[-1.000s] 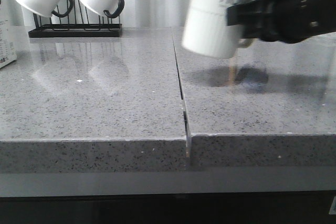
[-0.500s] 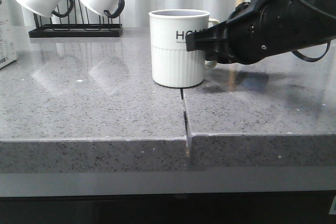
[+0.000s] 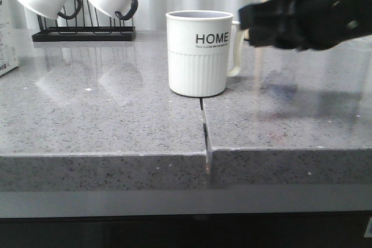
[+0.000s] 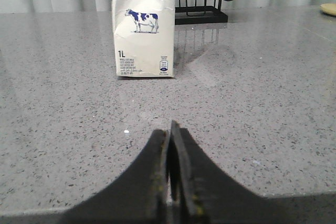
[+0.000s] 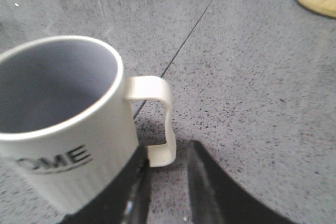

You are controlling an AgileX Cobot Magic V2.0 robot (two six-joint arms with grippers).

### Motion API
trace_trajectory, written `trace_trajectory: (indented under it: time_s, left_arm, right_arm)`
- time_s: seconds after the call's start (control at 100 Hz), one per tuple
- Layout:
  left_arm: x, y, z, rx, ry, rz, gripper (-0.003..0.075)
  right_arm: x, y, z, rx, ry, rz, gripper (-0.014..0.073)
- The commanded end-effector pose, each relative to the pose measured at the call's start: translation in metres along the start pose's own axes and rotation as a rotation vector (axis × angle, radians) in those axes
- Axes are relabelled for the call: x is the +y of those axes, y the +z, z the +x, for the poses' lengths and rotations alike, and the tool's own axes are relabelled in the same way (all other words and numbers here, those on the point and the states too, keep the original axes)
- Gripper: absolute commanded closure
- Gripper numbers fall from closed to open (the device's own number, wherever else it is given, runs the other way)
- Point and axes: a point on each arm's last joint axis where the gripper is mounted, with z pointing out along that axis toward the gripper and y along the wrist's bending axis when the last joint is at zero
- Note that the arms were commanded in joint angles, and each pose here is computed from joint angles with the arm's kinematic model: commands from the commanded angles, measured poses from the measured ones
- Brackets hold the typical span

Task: Place milk next to cup
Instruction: 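Open the right gripper and withdraw it away from the mug, then reach the left gripper to the Pascual milk carton and grasp its top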

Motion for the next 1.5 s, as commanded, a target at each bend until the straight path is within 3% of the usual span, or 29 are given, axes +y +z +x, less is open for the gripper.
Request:
trace_trajectory:
  time_s: [0.0,0.13,0.41,0.76,0.94,1.15,1.49]
  left_arm:
    - [0.001,0.000,0.005,-0.071,-0.017,-0.006,0.0741]
    - [0.001,0.000,0.005,-0.071,-0.017,-0.006,0.0741]
    - [0.001,0.000,0.005,-0.069,0.032,-0.012,0.0741]
    - [0.001,0.000,0.003,-0.092,0.043,-0.014,0.0741]
    - [0.002,0.000,0.000,-0.121,0.076,-0.021,0.0741]
    - [0.001,-0.007,-0.027,-0.354,0.039,-0.026,0.0741]
    - [-0.001,0.004,-0.105,-0.116,0.137,-0.040,0.0740]
  right_arm:
    - [0.002,-0.029,-0.027,-0.130,-0.007,-0.015,0.0508]
    - [0.003,-0.067,-0.037,-0.143,-0.005,-0.024,0.0594]
    - [0.004,-0.146,-0.042,-0.079,-0.005,-0.041,0.0600]
    - [-0.001,-0.225,-0.005,-0.210,-0.008,-0.066,0.0600]
    - [-0.003,-0.245,0.013,-0.181,-0.012,-0.070,0.0600]
    - [-0.003,-0.249,0.015,-0.182,-0.013,-0.072,0.0600]
    - [-0.003,-0.249,0.015,-0.182,-0.013,-0.072,0.0600]
